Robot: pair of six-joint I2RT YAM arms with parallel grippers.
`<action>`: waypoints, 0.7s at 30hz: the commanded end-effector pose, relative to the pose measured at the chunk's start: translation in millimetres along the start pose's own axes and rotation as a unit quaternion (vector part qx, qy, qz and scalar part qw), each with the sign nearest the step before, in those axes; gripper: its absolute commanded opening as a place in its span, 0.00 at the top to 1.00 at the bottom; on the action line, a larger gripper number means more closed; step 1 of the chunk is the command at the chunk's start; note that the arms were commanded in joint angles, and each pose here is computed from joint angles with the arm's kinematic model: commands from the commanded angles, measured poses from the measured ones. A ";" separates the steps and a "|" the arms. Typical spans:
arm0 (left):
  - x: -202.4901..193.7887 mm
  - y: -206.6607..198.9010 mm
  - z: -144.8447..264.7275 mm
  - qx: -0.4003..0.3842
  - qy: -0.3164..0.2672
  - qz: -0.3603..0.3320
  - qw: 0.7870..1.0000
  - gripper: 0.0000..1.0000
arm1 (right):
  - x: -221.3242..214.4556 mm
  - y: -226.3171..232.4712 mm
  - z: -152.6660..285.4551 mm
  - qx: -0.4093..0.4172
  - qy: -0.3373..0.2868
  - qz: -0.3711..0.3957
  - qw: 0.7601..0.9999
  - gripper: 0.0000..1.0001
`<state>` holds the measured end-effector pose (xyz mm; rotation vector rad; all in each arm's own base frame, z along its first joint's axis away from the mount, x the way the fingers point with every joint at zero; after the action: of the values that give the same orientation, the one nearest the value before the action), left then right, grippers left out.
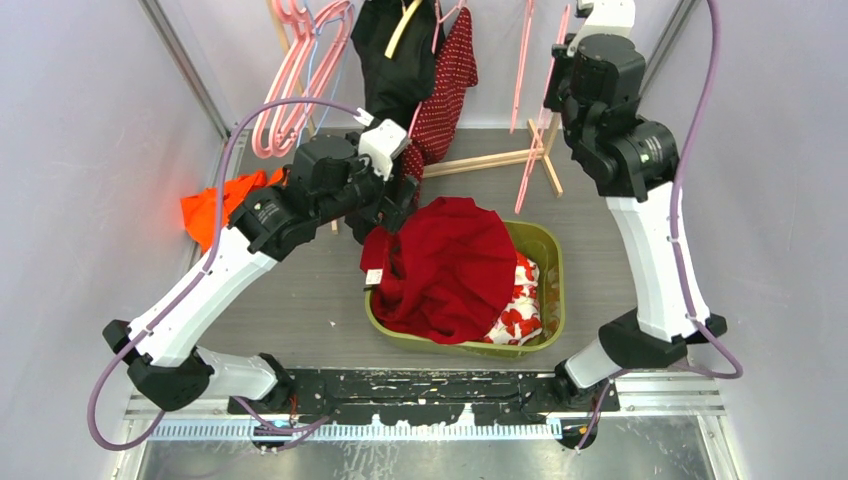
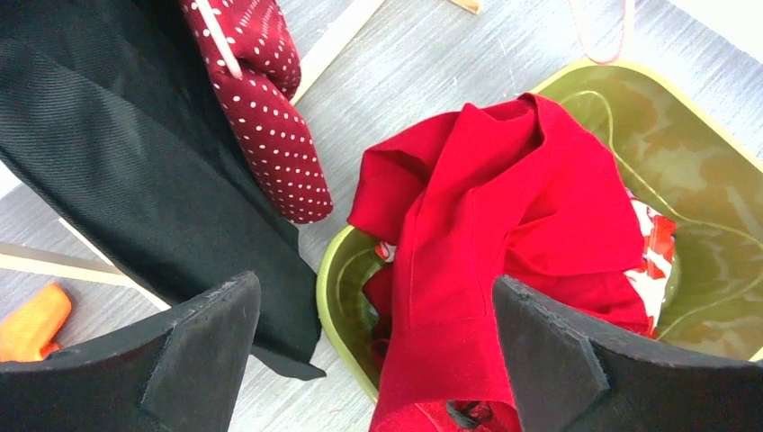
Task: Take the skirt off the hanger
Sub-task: Place the skirt in the bin.
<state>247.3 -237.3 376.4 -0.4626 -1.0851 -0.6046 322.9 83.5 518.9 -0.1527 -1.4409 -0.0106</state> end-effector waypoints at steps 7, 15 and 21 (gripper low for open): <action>22.9 14.2 2.0 0.025 -0.044 -0.007 0.999 0.00 | 47.2 14.7 -59.6 -0.006 -0.100 -0.043 0.994 0.99; 26.2 21.5 1.1 0.042 -0.047 -0.020 0.998 0.00 | 42.8 4.6 -72.7 -0.010 -0.091 -0.067 0.994 0.99; 31.5 11.9 -11.9 0.009 -0.049 -0.015 0.999 0.00 | 39.5 -8.8 -53.4 -0.022 -0.087 -0.055 0.994 0.99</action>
<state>265.3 -230.2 372.9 -0.3982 -1.1033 -0.5911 415.5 84.5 509.3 -0.1497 -1.4925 -0.0734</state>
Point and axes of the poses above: each gripper's point midway between its finger pads, its own z axis back along the fingers, its own y axis along the line the jaws close on, x = y × z, the point moved 4 cm from there along z, back along the fingers, and after that the axes turned 6 degrees about z, right-handed, at the moved point
